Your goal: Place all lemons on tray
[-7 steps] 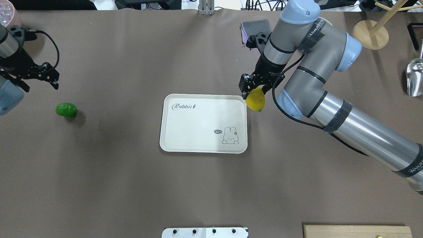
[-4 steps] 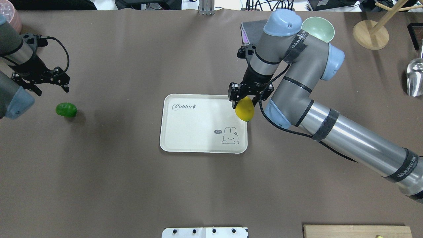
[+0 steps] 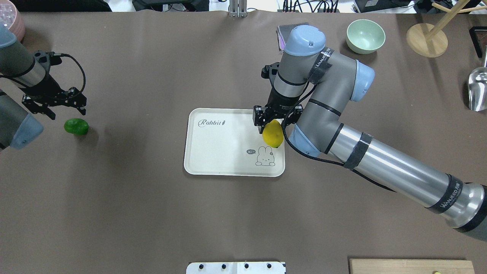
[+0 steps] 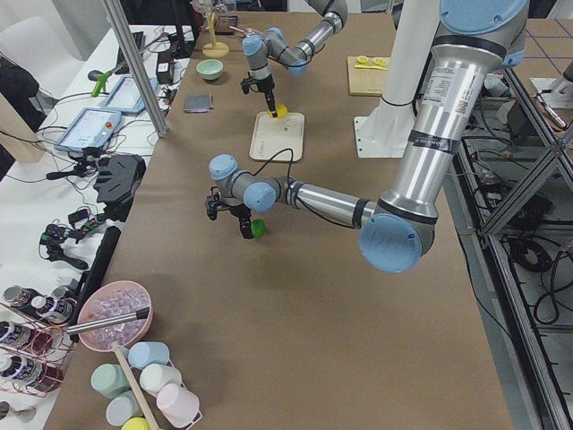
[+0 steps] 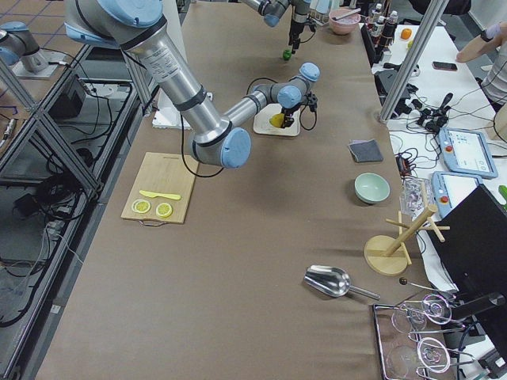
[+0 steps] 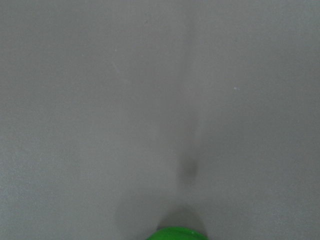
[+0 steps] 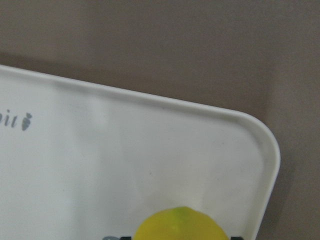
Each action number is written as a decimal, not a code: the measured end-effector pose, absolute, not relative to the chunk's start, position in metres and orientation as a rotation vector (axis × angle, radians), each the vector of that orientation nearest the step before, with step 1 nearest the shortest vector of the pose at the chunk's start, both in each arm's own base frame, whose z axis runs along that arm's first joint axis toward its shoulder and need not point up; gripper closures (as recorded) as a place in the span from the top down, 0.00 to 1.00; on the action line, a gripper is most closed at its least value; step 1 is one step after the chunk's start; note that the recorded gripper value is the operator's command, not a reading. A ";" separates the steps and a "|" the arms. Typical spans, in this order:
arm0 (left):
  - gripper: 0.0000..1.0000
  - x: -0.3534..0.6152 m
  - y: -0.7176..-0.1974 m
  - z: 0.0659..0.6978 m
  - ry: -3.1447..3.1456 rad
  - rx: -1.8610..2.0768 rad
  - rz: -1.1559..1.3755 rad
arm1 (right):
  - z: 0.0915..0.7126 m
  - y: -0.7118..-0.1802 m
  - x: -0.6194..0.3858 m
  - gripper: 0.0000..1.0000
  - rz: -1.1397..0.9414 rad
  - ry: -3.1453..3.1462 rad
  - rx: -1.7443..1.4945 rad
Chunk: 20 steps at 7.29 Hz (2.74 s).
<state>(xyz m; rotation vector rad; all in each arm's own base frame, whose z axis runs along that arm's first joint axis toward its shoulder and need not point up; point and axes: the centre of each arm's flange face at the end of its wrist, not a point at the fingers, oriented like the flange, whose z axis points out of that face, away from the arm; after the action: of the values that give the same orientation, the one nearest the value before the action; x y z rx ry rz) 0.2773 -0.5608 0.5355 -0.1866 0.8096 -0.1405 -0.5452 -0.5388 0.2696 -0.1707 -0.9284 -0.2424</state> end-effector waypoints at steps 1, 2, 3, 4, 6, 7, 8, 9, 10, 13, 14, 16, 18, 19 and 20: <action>0.97 0.282 -0.553 0.542 0.823 -0.187 -0.156 | 0.273 -0.538 -0.549 0.74 -0.248 -0.926 -0.167; 0.90 0.287 -0.548 0.545 0.830 -0.191 -0.168 | 0.276 -0.537 -0.552 0.91 -0.253 -0.927 -0.159; 0.61 0.290 -0.545 0.546 0.834 -0.194 -0.174 | 0.277 -0.538 -0.553 0.98 -0.255 -0.930 -0.151; 0.10 0.291 -0.544 0.546 0.836 -0.196 -0.181 | 0.276 -0.540 -0.552 0.99 -0.254 -0.934 -0.146; 0.00 0.291 -0.543 0.541 0.841 -0.196 -0.191 | 0.273 -0.546 -0.545 0.99 -0.247 -0.942 -0.138; 0.00 0.291 -0.543 0.538 0.845 -0.191 -0.189 | 0.270 -0.551 -0.539 0.99 -0.240 -0.948 -0.135; 0.00 0.291 -0.541 0.531 0.856 -0.189 -0.183 | 0.268 -0.560 -0.529 0.99 -0.229 -0.958 -0.133; 0.00 0.288 -0.538 0.518 0.878 -0.194 -0.174 | 0.267 -0.572 -0.514 0.99 -0.214 -0.971 -0.131; 0.00 0.283 -0.534 0.501 0.900 -0.202 -0.167 | 0.272 -0.585 -0.493 0.99 -0.209 -0.984 -0.120; 0.00 0.253 -0.524 0.446 0.917 -0.190 -0.175 | 0.329 -0.595 -0.406 0.99 -0.315 -1.005 0.010; 0.00 0.249 -0.524 0.427 0.917 -0.186 -0.174 | 0.352 -0.580 -0.380 0.99 -0.337 -1.008 0.042; 0.00 0.251 -0.534 0.379 0.908 -0.185 -0.179 | 0.385 -0.550 -0.330 0.99 -0.339 -1.006 0.076; 0.00 0.270 -0.549 0.324 0.879 -0.180 -0.181 | 0.407 -0.538 -0.280 0.99 -0.291 -0.983 0.107; 0.00 0.293 -0.552 0.300 0.841 -0.161 -0.177 | 0.423 -0.538 -0.249 0.99 -0.243 -0.960 0.118; 0.00 0.325 -0.552 0.279 0.807 -0.153 -0.179 | 0.438 -0.538 -0.224 0.99 -0.200 -0.942 0.117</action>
<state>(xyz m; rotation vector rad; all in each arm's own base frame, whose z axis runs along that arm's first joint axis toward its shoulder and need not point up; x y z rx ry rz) 0.3247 -0.5524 0.2794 -0.1528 0.8070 -0.1792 -0.2242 -0.5376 0.4383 0.1168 -0.9422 -0.1999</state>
